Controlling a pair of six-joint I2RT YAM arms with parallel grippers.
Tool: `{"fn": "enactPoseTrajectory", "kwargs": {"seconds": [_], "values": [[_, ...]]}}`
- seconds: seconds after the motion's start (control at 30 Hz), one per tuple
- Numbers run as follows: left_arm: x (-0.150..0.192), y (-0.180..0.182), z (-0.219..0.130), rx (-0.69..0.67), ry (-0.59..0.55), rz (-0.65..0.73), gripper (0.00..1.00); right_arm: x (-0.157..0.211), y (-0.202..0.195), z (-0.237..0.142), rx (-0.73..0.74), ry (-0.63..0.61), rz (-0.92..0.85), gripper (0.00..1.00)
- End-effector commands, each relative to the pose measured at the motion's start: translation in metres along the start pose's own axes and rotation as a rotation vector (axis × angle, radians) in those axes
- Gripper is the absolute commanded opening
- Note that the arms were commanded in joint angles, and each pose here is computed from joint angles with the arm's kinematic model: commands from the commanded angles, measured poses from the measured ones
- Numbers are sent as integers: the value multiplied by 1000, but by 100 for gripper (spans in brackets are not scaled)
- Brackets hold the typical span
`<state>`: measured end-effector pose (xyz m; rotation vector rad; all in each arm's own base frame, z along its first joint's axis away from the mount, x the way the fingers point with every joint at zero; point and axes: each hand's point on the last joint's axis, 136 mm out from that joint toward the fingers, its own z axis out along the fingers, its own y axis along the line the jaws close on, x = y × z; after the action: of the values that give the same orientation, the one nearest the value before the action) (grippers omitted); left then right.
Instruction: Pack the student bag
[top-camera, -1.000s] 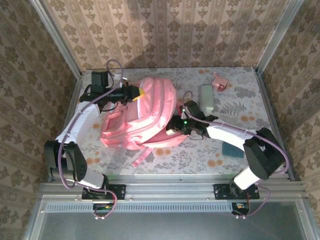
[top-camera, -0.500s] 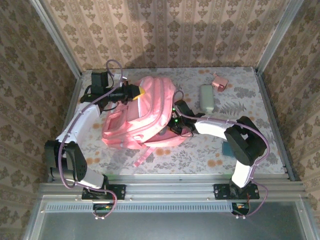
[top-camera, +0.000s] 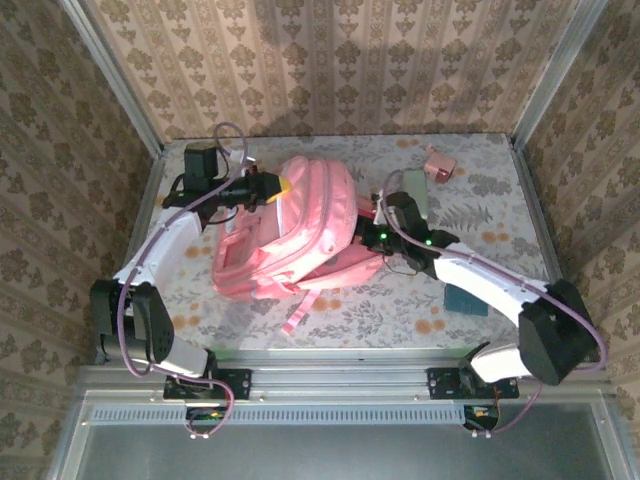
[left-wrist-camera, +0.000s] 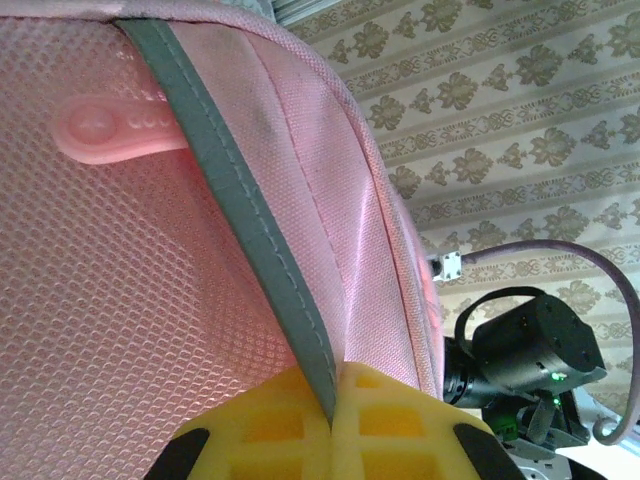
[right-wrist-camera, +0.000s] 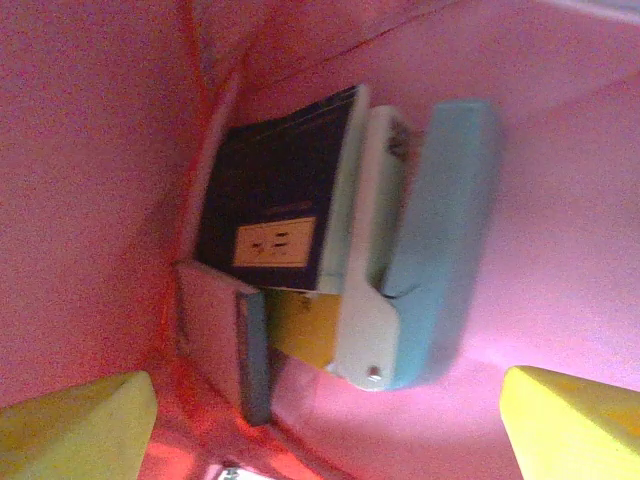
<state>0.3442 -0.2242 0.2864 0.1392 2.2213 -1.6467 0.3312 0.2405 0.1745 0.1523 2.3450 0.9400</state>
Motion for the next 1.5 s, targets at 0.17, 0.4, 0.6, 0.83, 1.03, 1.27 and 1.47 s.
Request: {"fn": "enactPoseTrajectory", "kwargs": {"seconds": [0.17, 0.4, 0.6, 0.83, 1.03, 1.27, 1.47], "values": [[6, -27, 5, 2, 0, 184, 0, -4, -64, -52, 212, 6, 20, 84], [21, -19, 15, -98, 46, 230, 0, -1, -99, -77, 437, 25, -44, 85], [30, -8, 2, -203, 30, 265, 0, -30, -120, -86, 639, 1, -203, 96], [31, -30, 5, -66, 8, 276, 0, -81, -133, -52, 774, -10, -316, 100], [33, -42, 1, -30, 7, 285, 0, -105, -152, -14, 775, 66, -305, 100], [36, -44, 1, -10, 8, 280, 0, -119, -188, 12, 815, 139, -233, 100], [35, -44, 2, -8, 9, 281, 0, -124, -203, 28, 831, 196, -203, 100]]}}
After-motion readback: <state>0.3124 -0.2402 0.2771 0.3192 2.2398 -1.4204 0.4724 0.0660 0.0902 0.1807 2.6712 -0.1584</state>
